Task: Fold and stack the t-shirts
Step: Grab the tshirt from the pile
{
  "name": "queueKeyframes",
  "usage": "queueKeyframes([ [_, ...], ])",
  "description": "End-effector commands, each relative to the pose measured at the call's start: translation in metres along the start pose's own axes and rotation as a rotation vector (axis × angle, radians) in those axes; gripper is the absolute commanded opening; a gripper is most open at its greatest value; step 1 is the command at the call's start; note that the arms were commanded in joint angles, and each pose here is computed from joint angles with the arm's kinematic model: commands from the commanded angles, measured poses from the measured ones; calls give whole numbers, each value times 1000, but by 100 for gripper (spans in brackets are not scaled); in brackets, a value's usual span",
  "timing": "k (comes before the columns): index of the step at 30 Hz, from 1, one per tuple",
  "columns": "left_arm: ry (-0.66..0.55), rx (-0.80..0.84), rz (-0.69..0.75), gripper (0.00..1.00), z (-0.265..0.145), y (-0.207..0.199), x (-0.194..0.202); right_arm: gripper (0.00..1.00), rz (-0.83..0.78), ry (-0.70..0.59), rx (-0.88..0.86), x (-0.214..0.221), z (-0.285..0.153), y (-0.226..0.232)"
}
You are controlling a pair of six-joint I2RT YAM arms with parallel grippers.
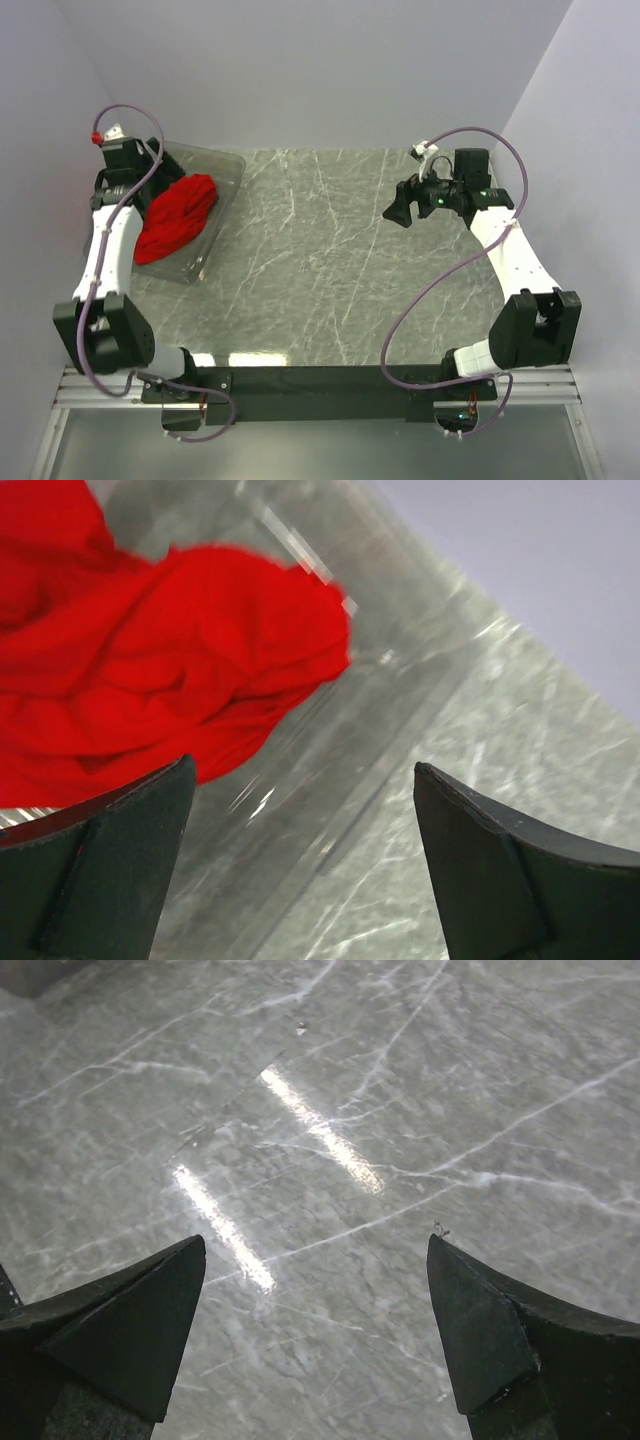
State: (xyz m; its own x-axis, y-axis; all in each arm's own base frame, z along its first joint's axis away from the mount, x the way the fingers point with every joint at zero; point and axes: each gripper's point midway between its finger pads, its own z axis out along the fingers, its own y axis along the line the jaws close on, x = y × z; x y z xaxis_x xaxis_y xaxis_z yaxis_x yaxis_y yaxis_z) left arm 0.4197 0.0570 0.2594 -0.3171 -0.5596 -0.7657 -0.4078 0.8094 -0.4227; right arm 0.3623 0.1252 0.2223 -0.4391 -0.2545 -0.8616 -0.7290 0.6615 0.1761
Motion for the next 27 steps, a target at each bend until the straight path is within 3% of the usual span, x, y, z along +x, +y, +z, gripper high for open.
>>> queueKeyframes([
  [1,125,-12,-23,95,20,8,23,97,-28,-33,-65,-6,5,5],
  [10,217,-154,-64,81,125,41,61,96,-29,-19,-64,-4,9,-1],
  [17,248,-284,10,74,152,65,79,96,-8,-13,-37,3,5,-6],
  [20,266,-299,36,62,157,72,86,96,-1,-8,-33,5,3,-6],
  [23,254,-279,51,32,159,68,85,96,-3,-5,-30,5,1,-5],
  [24,245,-270,55,14,158,65,82,96,-4,-4,-27,6,0,-6],
  [26,200,-233,84,1,151,52,68,96,-7,-3,-29,5,-1,-5],
  [27,182,-216,96,1,147,46,63,96,-10,-3,-29,5,-1,-5],
])
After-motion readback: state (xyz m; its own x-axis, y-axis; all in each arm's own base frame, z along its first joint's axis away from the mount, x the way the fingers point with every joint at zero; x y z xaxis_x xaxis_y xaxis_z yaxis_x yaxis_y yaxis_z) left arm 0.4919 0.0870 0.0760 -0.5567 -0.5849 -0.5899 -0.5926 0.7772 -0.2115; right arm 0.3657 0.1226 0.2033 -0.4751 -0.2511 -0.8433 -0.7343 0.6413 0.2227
